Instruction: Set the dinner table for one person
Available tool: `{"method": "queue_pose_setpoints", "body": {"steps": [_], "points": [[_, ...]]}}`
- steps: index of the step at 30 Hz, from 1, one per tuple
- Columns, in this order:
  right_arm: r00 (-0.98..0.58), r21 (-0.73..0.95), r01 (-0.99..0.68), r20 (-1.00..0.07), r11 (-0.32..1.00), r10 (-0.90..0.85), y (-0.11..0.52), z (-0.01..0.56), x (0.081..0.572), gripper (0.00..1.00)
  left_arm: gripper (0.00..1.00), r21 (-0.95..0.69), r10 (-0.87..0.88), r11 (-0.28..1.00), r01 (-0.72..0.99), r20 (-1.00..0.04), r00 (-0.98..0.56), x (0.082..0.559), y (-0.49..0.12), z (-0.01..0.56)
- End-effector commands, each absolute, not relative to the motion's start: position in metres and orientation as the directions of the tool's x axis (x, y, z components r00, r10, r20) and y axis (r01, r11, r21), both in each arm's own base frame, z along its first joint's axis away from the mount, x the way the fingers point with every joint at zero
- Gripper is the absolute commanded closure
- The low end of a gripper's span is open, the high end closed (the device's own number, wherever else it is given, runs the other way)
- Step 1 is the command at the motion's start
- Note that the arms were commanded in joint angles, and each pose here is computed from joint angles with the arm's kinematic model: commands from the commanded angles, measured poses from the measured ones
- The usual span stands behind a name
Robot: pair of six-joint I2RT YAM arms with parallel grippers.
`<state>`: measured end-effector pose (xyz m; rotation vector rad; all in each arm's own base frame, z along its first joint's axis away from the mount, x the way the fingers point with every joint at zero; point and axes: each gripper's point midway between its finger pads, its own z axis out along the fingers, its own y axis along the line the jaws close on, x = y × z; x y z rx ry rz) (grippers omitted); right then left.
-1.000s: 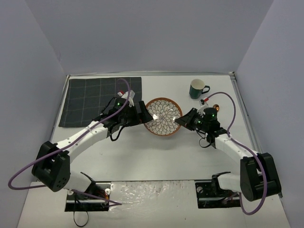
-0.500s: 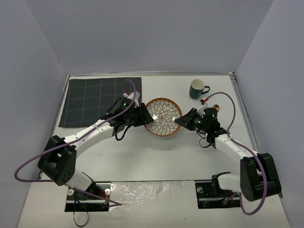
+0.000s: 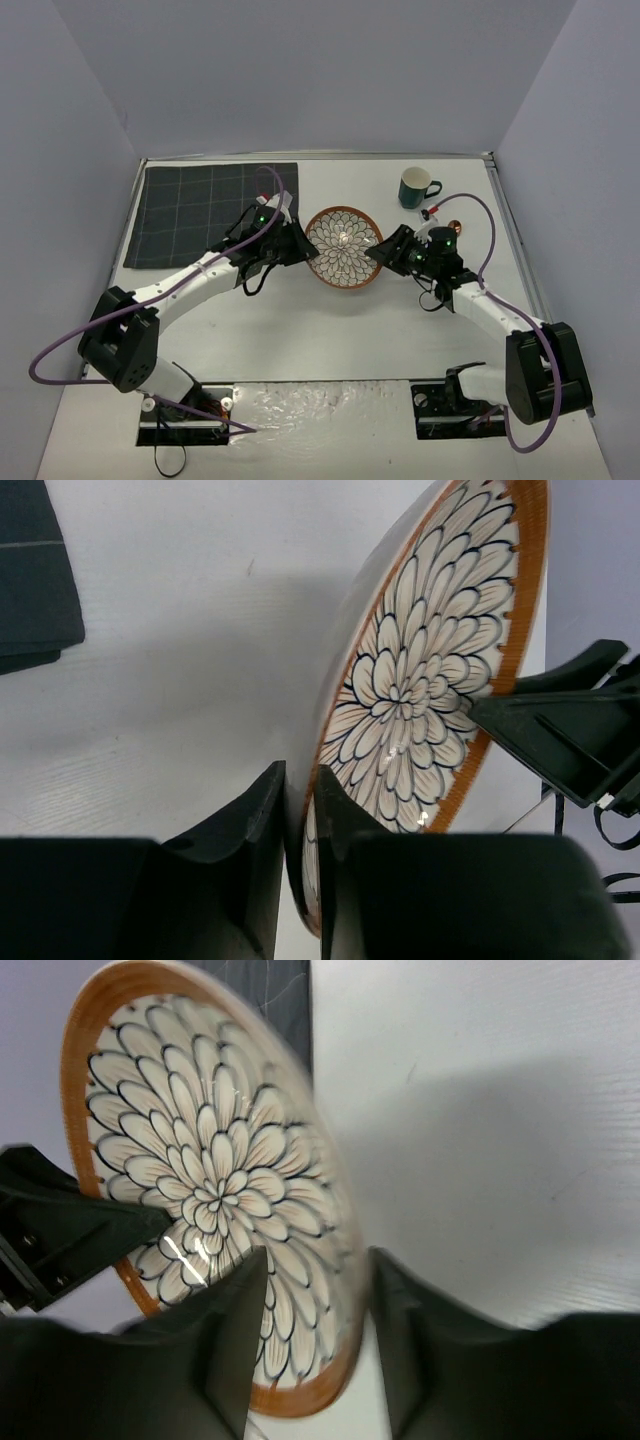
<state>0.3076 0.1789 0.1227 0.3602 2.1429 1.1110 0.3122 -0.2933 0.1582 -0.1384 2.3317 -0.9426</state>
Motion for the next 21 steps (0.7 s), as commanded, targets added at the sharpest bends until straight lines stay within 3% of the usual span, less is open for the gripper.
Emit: {"method": "queue_pose_setpoints", "body": {"steps": [1,3,4,7,13,21], "points": [[-0.633,0.756,-0.253,-0.602,0.604,0.487,0.186,0.176,0.327,0.47,1.0,-0.669,-0.33,0.71,0.22,-0.592,-0.735,0.318,-0.293,0.197],[-0.634,0.735,-0.245,-0.615,0.633,0.469,0.183,0.169,0.327,0.31,1.0,-0.676,-0.342,0.702,0.224,-0.596,-0.727,0.318,-0.289,0.201],[-0.63,0.733,-0.24,-0.616,0.636,0.472,0.182,0.169,0.328,0.31,1.0,-0.679,-0.348,0.699,0.224,-0.596,-0.724,0.318,-0.286,0.202],[-0.632,0.71,-0.238,-0.631,0.663,0.449,0.179,0.162,0.329,0.18,1.0,-0.705,-0.378,0.67,0.232,-0.594,-0.71,0.32,-0.278,0.21],[-0.619,0.649,-0.237,-0.675,0.723,0.402,0.17,0.165,0.329,0.08,1.0,-0.753,-0.479,0.63,0.193,-0.571,-0.667,0.333,-0.237,0.223],[-0.547,0.571,-0.255,-0.75,0.78,0.371,0.154,0.187,0.325,0.0,1.0,-0.79,-0.694,0.613,0.028,-0.554,-0.46,0.38,-0.115,0.243]]}}
